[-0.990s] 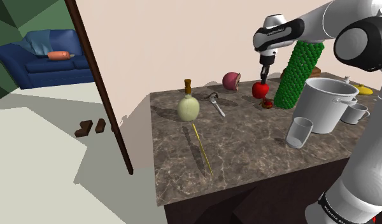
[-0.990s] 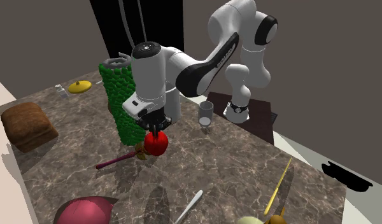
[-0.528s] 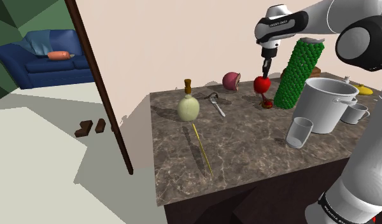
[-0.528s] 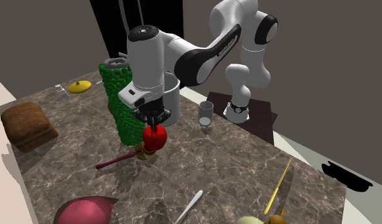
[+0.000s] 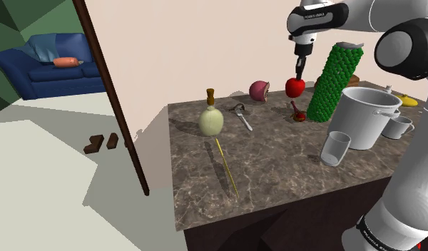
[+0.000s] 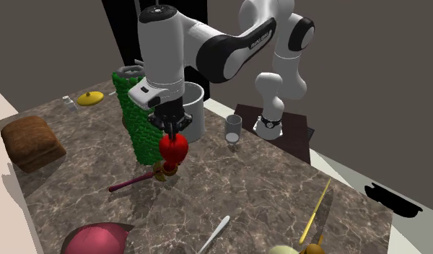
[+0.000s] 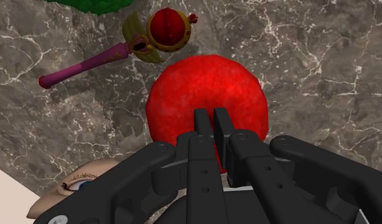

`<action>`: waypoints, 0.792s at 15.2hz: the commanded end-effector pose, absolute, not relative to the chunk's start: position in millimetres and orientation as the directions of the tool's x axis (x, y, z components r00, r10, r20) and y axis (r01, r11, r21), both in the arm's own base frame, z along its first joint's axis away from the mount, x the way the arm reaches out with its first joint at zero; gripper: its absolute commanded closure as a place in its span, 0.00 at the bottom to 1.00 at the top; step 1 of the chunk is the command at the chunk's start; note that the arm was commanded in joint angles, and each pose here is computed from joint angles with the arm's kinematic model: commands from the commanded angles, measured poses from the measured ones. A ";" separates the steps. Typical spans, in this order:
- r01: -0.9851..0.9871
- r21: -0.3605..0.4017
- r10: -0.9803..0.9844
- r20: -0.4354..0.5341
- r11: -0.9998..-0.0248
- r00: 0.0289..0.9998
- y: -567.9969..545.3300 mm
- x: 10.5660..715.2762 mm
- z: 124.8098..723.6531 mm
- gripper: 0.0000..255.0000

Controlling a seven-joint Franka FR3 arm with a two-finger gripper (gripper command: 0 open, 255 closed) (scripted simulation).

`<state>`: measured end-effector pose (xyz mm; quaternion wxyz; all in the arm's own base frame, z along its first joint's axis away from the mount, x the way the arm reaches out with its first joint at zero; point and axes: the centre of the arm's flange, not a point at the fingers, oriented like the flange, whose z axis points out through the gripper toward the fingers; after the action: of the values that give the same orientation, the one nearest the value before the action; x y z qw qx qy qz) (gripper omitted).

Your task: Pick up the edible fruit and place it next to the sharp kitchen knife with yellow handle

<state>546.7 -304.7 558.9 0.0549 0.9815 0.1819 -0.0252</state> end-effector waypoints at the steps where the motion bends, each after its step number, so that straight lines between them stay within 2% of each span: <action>1: 0.360 0.098 0.354 -0.070 -0.928 0.933 -304.5 545.7 567.2 1.00; 12: 0.360 0.098 0.354 -0.070 -0.928 0.933 -163.2 512.4 568.3 1.00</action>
<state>516.0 -177.1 567.8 0.0544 0.9814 0.1825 -0.0252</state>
